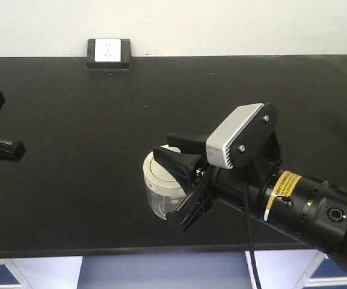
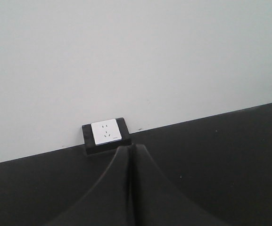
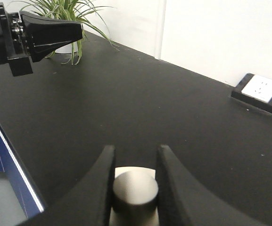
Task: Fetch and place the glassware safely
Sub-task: 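Hold the jar above the worktop as the base stops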
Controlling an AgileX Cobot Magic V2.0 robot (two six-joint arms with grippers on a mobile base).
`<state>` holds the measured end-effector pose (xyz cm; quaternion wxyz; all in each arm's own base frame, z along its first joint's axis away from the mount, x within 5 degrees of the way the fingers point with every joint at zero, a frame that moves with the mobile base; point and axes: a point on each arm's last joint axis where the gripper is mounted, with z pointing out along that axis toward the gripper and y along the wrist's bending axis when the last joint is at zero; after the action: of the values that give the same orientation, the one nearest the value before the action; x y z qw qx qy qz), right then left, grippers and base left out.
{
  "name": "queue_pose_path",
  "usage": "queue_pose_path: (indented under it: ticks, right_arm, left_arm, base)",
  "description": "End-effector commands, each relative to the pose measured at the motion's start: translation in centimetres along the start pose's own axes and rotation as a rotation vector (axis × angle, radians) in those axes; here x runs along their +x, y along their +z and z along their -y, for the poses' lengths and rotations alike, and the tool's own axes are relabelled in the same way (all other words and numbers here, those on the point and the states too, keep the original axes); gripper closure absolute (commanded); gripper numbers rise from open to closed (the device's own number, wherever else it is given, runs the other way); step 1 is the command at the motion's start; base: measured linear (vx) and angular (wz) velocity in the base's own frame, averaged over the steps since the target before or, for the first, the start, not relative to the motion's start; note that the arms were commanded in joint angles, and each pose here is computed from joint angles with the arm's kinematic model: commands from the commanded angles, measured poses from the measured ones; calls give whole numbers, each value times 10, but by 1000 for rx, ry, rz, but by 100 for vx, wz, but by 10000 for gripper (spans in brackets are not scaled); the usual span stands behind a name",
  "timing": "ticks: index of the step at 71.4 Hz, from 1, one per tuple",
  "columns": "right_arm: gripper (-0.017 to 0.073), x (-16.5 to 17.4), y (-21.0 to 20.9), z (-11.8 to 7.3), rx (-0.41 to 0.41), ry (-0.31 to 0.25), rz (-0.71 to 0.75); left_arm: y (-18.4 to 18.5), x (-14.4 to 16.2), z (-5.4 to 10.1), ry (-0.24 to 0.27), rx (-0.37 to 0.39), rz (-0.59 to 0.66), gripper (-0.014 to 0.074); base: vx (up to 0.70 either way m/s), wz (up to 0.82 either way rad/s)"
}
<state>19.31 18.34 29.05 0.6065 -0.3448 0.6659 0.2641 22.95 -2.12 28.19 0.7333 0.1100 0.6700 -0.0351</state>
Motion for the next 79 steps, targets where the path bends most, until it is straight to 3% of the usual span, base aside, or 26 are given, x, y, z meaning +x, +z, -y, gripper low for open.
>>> queue_pose_path:
  ticks: [1, 79]
  right_arm:
    - [560, -26, -6, -1, -20, -4, 153]
    - [560, -25, -6, -1, -18, -4, 146]
  left_arm:
    - [0, -19, -2, -11, -7, 117, 601]
    - [0, -19, -2, -11, -7, 117, 601]
  base:
    - [16, 16]
    - [9, 4]
